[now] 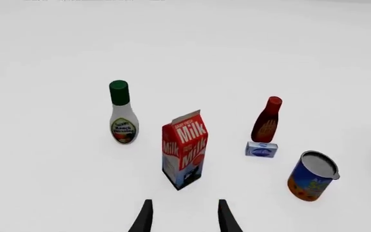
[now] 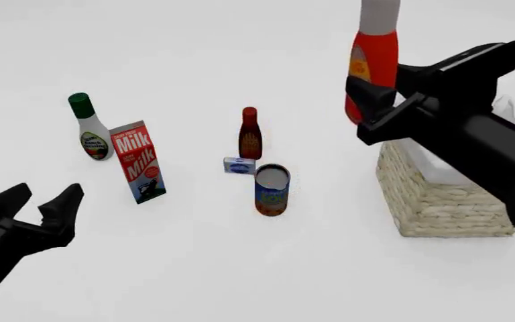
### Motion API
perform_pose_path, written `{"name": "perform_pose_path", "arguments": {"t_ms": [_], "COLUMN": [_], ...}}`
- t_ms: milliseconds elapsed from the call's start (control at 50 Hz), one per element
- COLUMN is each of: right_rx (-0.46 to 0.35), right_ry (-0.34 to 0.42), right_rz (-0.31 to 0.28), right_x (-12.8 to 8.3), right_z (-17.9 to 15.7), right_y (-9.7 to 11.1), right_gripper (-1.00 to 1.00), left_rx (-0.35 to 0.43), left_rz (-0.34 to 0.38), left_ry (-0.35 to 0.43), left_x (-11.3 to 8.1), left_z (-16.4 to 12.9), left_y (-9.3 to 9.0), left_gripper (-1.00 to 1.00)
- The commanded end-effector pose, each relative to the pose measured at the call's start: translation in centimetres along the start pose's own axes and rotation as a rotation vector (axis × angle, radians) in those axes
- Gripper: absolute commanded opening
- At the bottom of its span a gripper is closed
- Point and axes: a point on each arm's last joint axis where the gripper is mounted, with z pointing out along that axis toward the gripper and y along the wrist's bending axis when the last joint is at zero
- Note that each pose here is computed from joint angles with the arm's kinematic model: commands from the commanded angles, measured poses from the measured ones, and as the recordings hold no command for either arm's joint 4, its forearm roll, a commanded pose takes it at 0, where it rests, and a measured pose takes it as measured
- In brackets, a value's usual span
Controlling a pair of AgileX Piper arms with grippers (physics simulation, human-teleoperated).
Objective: Pick the ketchup and place it in the basket.
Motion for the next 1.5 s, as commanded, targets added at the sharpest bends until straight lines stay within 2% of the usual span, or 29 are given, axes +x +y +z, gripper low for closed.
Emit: {"name": "perform_pose_path", "arguments": {"t_ms": [20, 40, 80, 100, 120, 200, 220, 280, 300, 320, 400, 520, 640, 1060, 1500], "right_rx": [0.071, 0.083, 0.086, 0.089, 0.09, 0.103, 0.11, 0.129, 0.132, 0.137, 0.155, 0.176, 0.2, 0.3, 0.395], "right_ry": [0.022, 0.025, 0.024, 0.019, 0.012, 0.013, 0.015, 0.017, 0.022, 0.025, 0.027, 0.032, 0.034, 0.058, 0.075], "right_rz": [0.029, 0.025, 0.031, 0.029, 0.041, 0.042, 0.048, 0.051, 0.05, 0.054, 0.053, 0.059, 0.065, 0.051, 0.074], "right_x": [-0.7, -0.7, -0.9, -1.1, -1.3, -1.5, -1.7, -1.9, -1.8, -1.9, -2.1, -2.1, -2.1, -1.9, -1.1], "right_z": [-0.2, -0.2, -0.4, -0.6, -0.9, -1.1, -1.2, -1.5, -1.5, -1.6, -1.8, -2.0, -2.3, -3.1, -3.0], "right_y": [-1.8, -2.1, -2.2, -2.2, -2.3, -2.6, -2.7, -3.2, -3.2, -3.4, -3.8, -4.2, -4.7, -6.8, -8.9], "right_gripper": [-1.0, -1.0, -1.0, -1.0, -1.0, -1.0, -1.0, -1.0, -1.0, -1.0, -1.0, -1.0, -1.0, -1.0, -1.0], "left_rx": [-0.042, -0.054, -0.051, -0.069, -0.061, -0.064, -0.065, -0.054, -0.057, -0.048, -0.062, -0.067, -0.082, -0.092, -0.092], "left_rz": [0.058, 0.093, 0.101, 0.14, 0.114, 0.137, 0.162, 0.178, 0.176, 0.135, 0.167, 0.137, 0.145, 0.154, 0.168], "left_ry": [-0.045, -0.068, -0.074, -0.075, -0.073, -0.081, -0.094, -0.132, -0.135, -0.113, -0.144, -0.174, -0.21, -0.217, -0.198], "left_x": [1.8, 1.8, 2.1, 2.3, 2.5, 2.9, 3.2, 3.3, 3.4, 3.5, 3.8, 4.3, 4.2, 4.3, 4.5], "left_z": [-0.9, -1.3, -1.4, -1.5, -1.4, -1.5, -1.8, -2.8, -2.9, -2.5, -3.1, -3.8, -4.7, -4.8, -4.1], "left_y": [0.6, 0.8, 0.7, 0.9, 0.9, 0.9, 0.9, 0.7, 0.7, 0.7, 0.8, 0.8, 0.9, 1.0, 1.0], "left_gripper": [1.0, 1.0, 1.0, 1.0, 1.0, 1.0, 1.0, 1.0, 1.0, 1.0, 1.0, 1.0, 1.0, 1.0, 1.0]}}
